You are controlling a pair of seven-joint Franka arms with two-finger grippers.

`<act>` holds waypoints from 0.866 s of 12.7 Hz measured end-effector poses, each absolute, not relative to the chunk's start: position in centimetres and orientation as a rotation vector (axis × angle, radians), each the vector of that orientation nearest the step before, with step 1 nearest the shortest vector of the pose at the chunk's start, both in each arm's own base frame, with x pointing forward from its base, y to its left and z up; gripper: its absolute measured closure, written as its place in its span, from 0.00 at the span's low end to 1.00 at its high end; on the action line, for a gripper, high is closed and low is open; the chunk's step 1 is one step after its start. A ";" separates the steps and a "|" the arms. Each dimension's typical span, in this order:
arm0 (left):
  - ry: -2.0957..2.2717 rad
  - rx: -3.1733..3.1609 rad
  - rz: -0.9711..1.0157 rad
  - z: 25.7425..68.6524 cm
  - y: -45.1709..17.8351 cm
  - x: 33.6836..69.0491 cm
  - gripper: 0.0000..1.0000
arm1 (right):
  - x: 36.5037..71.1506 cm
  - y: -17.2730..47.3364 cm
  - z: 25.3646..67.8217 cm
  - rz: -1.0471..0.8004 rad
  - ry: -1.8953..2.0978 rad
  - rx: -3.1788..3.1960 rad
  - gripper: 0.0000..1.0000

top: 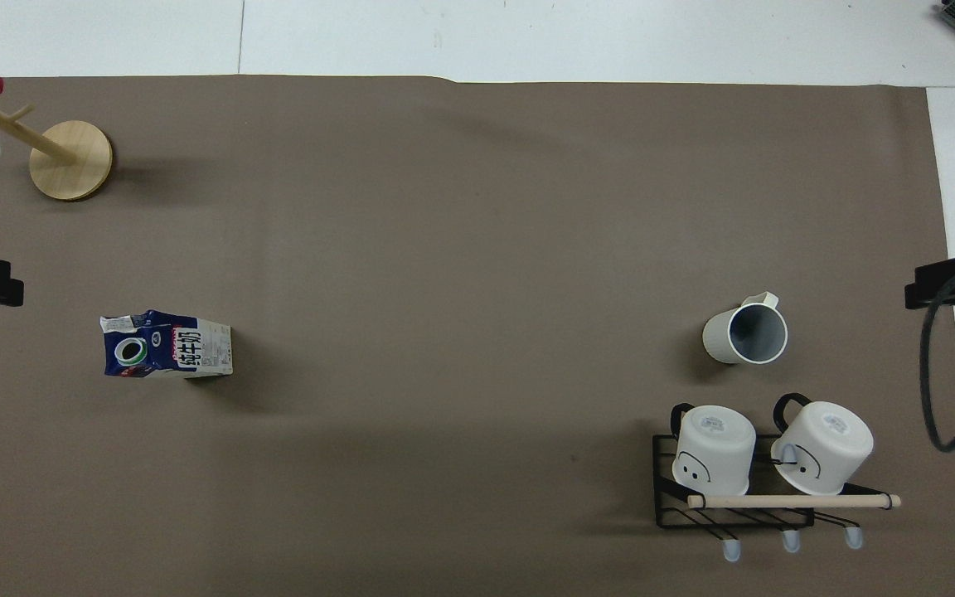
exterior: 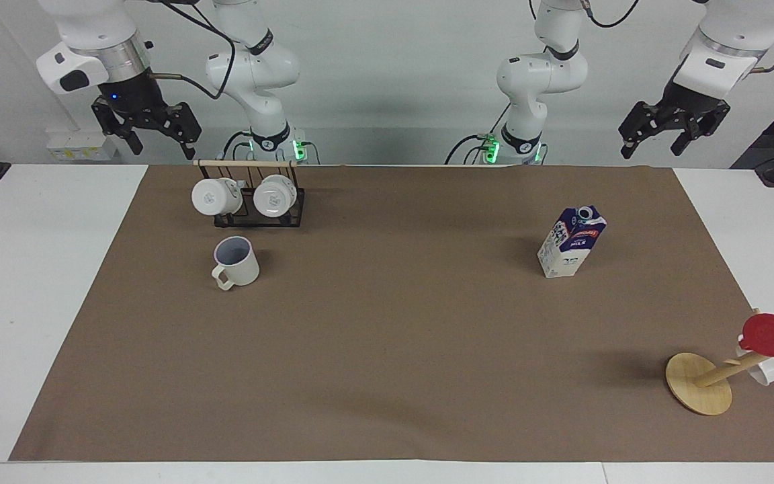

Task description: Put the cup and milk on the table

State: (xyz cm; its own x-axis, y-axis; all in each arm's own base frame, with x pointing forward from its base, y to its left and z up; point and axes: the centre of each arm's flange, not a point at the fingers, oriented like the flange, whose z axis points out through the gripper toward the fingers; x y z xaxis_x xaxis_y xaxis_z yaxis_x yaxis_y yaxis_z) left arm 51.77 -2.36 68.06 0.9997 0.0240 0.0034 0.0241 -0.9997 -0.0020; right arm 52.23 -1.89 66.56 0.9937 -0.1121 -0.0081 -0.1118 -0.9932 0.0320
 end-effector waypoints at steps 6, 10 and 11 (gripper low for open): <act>-0.047 -3.140 -0.005 68.1 -2.1 51.8 0.00 | 52.2 -1.9 66.6 -0.015 -0.174 3.105 0.00; -0.050 -3.140 -0.005 68.1 -2.0 51.8 0.00 | 52.2 -1.9 66.6 -0.015 -0.174 3.105 0.00; -0.051 -3.140 -0.005 68.1 -1.9 51.8 0.00 | 52.2 -1.9 66.6 -0.016 -0.174 3.105 0.00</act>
